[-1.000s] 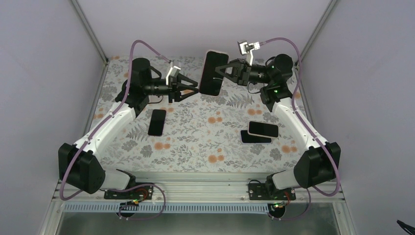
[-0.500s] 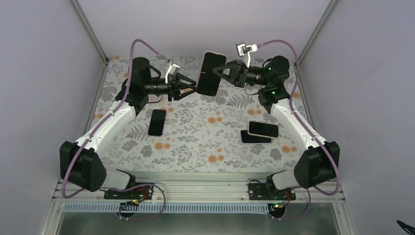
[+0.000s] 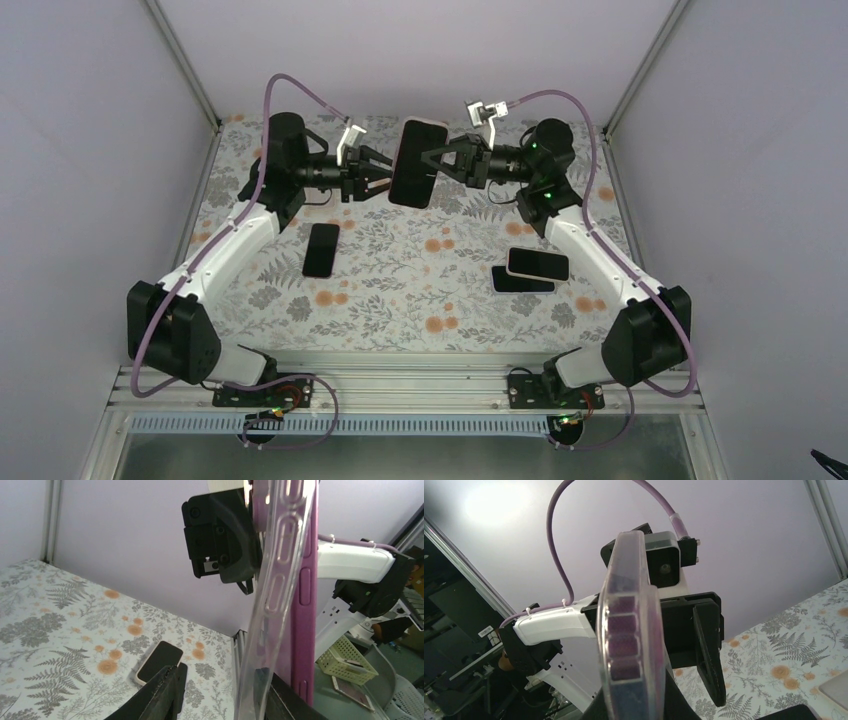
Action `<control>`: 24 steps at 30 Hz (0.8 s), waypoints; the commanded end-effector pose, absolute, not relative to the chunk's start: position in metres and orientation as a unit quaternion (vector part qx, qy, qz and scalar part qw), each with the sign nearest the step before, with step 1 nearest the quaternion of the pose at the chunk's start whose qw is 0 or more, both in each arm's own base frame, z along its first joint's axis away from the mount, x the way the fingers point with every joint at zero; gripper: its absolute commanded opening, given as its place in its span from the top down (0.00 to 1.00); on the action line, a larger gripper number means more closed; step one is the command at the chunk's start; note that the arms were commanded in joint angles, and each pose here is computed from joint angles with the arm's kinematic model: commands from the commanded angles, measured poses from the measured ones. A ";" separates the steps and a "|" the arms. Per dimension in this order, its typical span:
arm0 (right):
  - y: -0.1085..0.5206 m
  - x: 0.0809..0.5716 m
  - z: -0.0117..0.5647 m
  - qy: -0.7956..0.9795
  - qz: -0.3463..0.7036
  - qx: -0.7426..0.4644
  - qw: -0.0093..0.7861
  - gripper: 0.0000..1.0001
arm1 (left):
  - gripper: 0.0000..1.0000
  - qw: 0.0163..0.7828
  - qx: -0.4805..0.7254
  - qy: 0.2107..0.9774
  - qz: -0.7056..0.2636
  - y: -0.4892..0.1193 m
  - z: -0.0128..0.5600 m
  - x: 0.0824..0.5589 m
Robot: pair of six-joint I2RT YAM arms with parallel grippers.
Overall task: Take the phone out of the phone case
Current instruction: Remove the phone case from the phone.
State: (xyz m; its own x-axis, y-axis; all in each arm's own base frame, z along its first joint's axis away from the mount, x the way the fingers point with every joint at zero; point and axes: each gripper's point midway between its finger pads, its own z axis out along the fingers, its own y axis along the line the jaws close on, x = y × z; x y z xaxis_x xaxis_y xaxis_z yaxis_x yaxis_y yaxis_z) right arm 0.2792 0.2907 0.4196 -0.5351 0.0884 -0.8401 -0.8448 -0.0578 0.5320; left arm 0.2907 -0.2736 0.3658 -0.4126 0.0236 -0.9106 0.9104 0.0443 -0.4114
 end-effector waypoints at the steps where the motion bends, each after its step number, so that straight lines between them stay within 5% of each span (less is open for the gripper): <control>1: 0.306 0.232 0.406 0.566 0.673 -0.384 0.281 0.96 | 0.62 0.421 0.380 0.587 -0.577 -0.273 0.390 0.300; 24: 0.328 0.228 0.377 0.581 0.678 -0.381 0.240 0.96 | 0.72 0.373 0.414 0.554 -0.619 -0.290 0.385 0.267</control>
State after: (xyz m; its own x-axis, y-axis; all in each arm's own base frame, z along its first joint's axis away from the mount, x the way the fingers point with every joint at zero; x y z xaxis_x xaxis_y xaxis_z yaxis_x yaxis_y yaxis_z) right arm 0.2670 0.3021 0.4083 -0.5351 0.0560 -0.8429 -0.8437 -0.0866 0.5299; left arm 0.2714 -0.2762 0.3656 -0.4558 0.0427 -0.8891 0.8849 -0.0861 -0.4578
